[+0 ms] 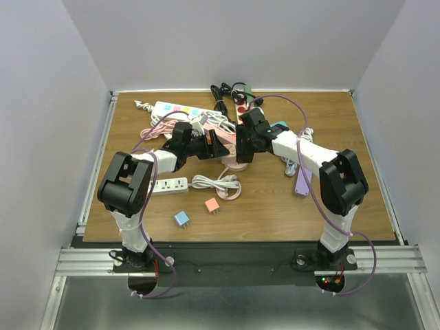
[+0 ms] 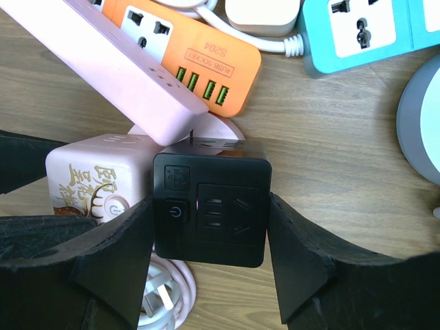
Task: Insert the plug
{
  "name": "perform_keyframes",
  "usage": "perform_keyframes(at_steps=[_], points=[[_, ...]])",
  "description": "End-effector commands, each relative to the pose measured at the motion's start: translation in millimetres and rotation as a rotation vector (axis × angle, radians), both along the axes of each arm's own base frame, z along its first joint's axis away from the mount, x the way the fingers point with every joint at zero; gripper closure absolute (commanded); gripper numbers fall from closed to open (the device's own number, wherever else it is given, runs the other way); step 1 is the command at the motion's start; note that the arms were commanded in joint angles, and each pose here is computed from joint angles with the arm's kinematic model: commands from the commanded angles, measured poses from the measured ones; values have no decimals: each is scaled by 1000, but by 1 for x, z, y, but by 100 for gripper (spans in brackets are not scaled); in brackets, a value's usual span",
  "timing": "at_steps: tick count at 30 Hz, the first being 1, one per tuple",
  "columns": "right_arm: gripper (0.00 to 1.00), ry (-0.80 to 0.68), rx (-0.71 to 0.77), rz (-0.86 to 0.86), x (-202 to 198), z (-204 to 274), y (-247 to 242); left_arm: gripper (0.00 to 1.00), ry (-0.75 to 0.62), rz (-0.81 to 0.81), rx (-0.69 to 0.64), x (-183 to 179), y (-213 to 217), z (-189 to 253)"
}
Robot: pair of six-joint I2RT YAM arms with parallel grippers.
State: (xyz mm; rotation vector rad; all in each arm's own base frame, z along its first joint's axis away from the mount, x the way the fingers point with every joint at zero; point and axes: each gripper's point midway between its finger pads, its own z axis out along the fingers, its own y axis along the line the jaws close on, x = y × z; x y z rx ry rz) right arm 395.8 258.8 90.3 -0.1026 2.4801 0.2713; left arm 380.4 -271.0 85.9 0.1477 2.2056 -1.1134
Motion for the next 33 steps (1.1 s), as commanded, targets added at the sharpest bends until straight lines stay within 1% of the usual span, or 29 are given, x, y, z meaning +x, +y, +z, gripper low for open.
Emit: perform_keyframes(at_steps=[1, 3, 4, 5, 8, 9, 10, 11, 12, 13, 14, 17, 21, 22, 23, 26, 27, 28, 29, 30, 31, 33], points=[[100, 257, -155, 0, -49, -77, -25, 22, 14, 20, 101, -3, 12, -14], [98, 229, -136, -11, -42, -66, -21, 20, 5, 27, 107, -1, 13, -10], [95, 210, -123, -21, -37, -59, -20, 17, -17, 30, 106, 1, 14, -3], [86, 190, -109, -26, -33, -49, -18, 16, -27, 35, 111, 4, 15, 0], [71, 151, -87, -39, -24, -33, -16, 12, -77, 47, 115, 16, 15, 20], [56, 132, -77, -44, -19, -25, -15, 11, -91, 51, 124, 19, 16, 26], [51, 109, -65, -55, -14, -15, -18, 8, -127, 73, 124, 27, 18, 41], [47, 97, -60, -57, -12, -10, -18, 7, -142, 87, 130, 30, 20, 48], [40, 68, -47, -63, -7, 3, -19, 5, -162, 98, 137, 34, 22, 57], [38, 53, -42, -69, -4, 9, -20, 5, -174, 112, 146, 36, 25, 62], [29, 35, -34, -70, -2, 17, -20, 4, -193, 142, 157, 37, 30, 72], [16, -7, -27, -63, -2, 36, -23, 4, -244, 206, 176, 36, 45, 93], [10, -42, -10, -49, -9, 55, -27, 3, -255, 298, 205, 19, 68, 97], [10, -42, -12, -43, -12, 56, -30, 4, -223, 319, 221, 9, 75, 83], [10, -58, -9, -43, -13, 62, -32, 4, -245, 368, 223, 5, 85, 93], [5, -90, -28, -39, -12, 70, -39, 3, -219, 468, 236, -19, 108, 86], [3, -101, -31, -45, -8, 74, -43, 3, -206, 491, 239, -26, 114, 84], [2, -117, -30, -41, -4, 77, -46, 3, -184, 528, 265, -35, 123, 71], [2, -125, -20, -41, 0, 80, -48, 2, -195, 586, 253, -41, 131, 79], [2, -136, 18, -45, 8, 86, -53, 1, -160, 601, 280, -53, 137, 66], [2, -145, 44, -43, 13, 91, -55, 1, -165, 613, 271, -60, 138, 70], [2, -187, 103, -65, 29, 105, -68, 1, -123, 661, 293, -74, 146, 61]])
